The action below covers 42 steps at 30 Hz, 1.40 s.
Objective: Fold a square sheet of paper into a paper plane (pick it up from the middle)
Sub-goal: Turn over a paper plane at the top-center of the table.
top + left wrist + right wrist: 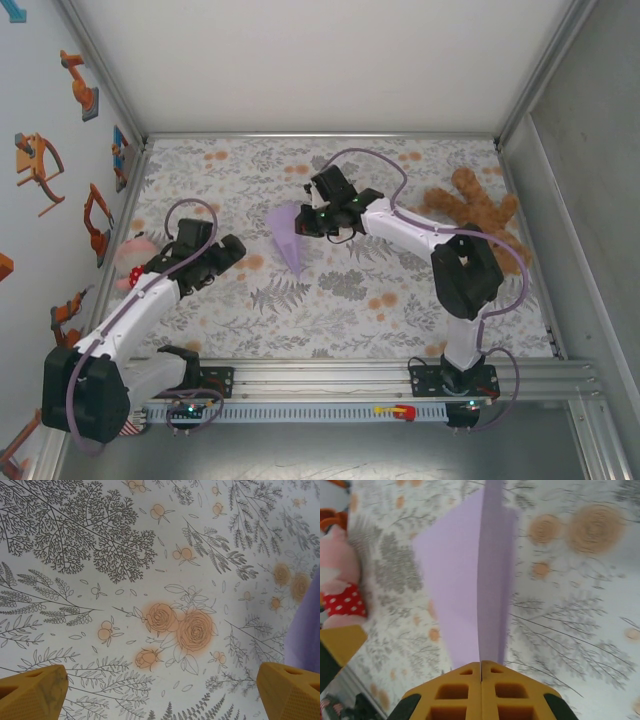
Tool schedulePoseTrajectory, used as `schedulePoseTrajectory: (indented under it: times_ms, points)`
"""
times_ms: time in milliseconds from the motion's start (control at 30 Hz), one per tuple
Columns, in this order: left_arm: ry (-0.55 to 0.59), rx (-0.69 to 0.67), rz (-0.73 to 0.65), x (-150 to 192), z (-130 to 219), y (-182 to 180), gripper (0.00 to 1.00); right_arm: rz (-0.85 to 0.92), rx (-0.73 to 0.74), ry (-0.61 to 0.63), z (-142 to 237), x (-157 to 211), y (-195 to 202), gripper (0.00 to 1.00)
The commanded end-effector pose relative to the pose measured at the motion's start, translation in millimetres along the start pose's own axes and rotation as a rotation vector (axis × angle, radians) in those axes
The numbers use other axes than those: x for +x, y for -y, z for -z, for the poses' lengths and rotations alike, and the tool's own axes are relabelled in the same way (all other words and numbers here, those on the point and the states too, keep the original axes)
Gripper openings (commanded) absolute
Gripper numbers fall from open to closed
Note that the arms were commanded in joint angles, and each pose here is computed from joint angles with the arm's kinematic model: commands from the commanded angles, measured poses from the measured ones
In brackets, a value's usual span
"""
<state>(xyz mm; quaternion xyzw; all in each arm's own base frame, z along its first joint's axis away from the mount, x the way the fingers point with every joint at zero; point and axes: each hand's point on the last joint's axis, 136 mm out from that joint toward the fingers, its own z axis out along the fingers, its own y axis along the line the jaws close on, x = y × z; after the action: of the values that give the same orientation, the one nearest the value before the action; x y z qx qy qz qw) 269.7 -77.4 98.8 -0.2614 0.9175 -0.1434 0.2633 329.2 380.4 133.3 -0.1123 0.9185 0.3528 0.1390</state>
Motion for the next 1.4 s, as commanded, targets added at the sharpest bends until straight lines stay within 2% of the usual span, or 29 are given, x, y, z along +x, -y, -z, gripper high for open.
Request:
schedulePoseTrajectory:
  times_ms: [0, 267, 467, 667, 800, 1000, 1233, 1367]
  points:
    - [0.011, 0.028, 0.04, -1, 8, 2, 0.96, 0.055, -0.103, -0.07, -22, 11, -7, 0.0]
    - [-0.075, 0.162, 0.022, 17, -2, 25, 1.0, -0.012, -0.108, -0.093, -37, 25, 16, 0.0]
    - [-0.132, 0.202, 0.011, 35, -15, 35, 0.95, -0.066, -0.083, -0.09, -33, 29, 46, 0.0]
    - [-0.218, 0.258, -0.042, 59, -27, 60, 0.9, -0.109, -0.053, -0.09, -28, 33, 72, 0.0]
    - [-0.273, 0.301, -0.081, 72, -35, 82, 0.73, -0.117, -0.041, -0.091, -29, 35, 78, 0.0]
    - [-0.333, 0.311, -0.102, 85, -47, 101, 0.67, -0.122, -0.029, -0.089, -29, 36, 82, 0.0]
    - [-0.378, 0.25, -0.097, 86, -68, 114, 0.42, -0.124, -0.028, -0.091, -29, 37, 83, 0.0]
    - [-0.381, 0.221, -0.112, 82, -80, 119, 0.35, -0.125, -0.029, -0.088, -28, 37, 83, 0.0]
